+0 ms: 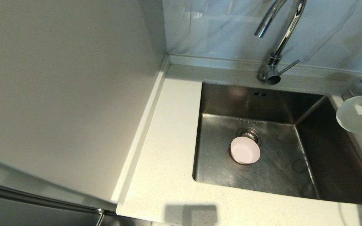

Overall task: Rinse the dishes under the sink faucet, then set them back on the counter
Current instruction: Place the bowl on the table

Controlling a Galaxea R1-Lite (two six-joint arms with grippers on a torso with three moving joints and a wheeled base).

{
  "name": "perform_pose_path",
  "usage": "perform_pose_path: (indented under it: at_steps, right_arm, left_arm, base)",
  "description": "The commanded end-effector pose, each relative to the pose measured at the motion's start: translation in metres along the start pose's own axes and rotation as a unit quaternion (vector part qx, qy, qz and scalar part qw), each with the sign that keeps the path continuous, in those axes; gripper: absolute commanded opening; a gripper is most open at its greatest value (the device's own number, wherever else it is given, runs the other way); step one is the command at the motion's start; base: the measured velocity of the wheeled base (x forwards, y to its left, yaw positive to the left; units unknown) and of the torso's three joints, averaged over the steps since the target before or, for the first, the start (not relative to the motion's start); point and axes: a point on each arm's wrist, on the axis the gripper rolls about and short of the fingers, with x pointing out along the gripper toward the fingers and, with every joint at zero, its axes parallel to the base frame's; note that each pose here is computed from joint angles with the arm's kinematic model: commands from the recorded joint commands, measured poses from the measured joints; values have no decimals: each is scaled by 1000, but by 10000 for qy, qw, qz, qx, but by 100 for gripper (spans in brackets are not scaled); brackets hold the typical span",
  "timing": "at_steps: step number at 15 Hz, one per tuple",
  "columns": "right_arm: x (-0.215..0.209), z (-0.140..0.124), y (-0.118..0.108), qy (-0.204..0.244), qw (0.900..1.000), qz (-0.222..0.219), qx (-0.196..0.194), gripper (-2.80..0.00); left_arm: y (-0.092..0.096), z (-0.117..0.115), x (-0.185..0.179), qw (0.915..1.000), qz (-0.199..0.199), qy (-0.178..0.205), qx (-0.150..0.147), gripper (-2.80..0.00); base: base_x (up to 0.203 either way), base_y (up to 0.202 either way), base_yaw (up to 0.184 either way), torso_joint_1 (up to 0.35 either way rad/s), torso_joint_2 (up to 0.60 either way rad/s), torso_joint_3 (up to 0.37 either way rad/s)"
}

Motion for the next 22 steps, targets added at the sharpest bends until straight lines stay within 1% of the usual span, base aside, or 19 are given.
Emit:
perform_pose_path:
  at_steps: [1,5,9,10,16,18,19,20,21,22]
  right_arm:
    - [5,-5,-9,96,9998,-148,30,-280]
    - [25,-13,-21,278,9991,-328,-14,-280]
    - [35,-24,-32,430,9980,-460,-25,-280]
    - [37,-25,-33,438,9979,-479,-20,0]
    - [36,-13,-45,231,9976,-645,58,0]
    - [31,-8,-47,95,9982,-585,65,0]
    - [26,-3,-46,-76,9991,-412,62,0]
    - [18,3,-43,-338,9993,-127,61,0]
    - [7,13,-35,-643,9976,221,84,0]
    - [-6,22,-22,-899,9941,599,87,0]
  left_arm:
    - [0,0,0,10000,5,-17,-4,-280]
    - [0,0,0,10000,5,-17,-4,-280]
    - [0,0,0,10000,5,-17,-4,-280]
    - [0,0,0,10000,5,-17,-4,-280]
    - [0,0,0,10000,1,-17,-4,-280]
    - [0,0,0,10000,5,-17,-4,-280]
    - [0,0,0,10000,5,-17,-4,-280]
    - [0,0,0,10000,5,-17,-4,-280]
    - [0,0,0,10000,5,-17,-4,-280]
    - [0,0,0,10000,5,-17,-4,-280]
  base:
    - [0,0,0,0,0,0]
    - [0,0,0,0,0,0]
    - [0,0,0,0,0,0]
    - [0,0,0,0,0,0]
    - [0,0,0,0,0,0]
    - [0,0,0,0,0,0]
    - [0,0,0,0,0,0]
    - [0,0,0,0,0,0]
    - [0,0,0,0,0,0]
    - [0,0,0,0,0,0]
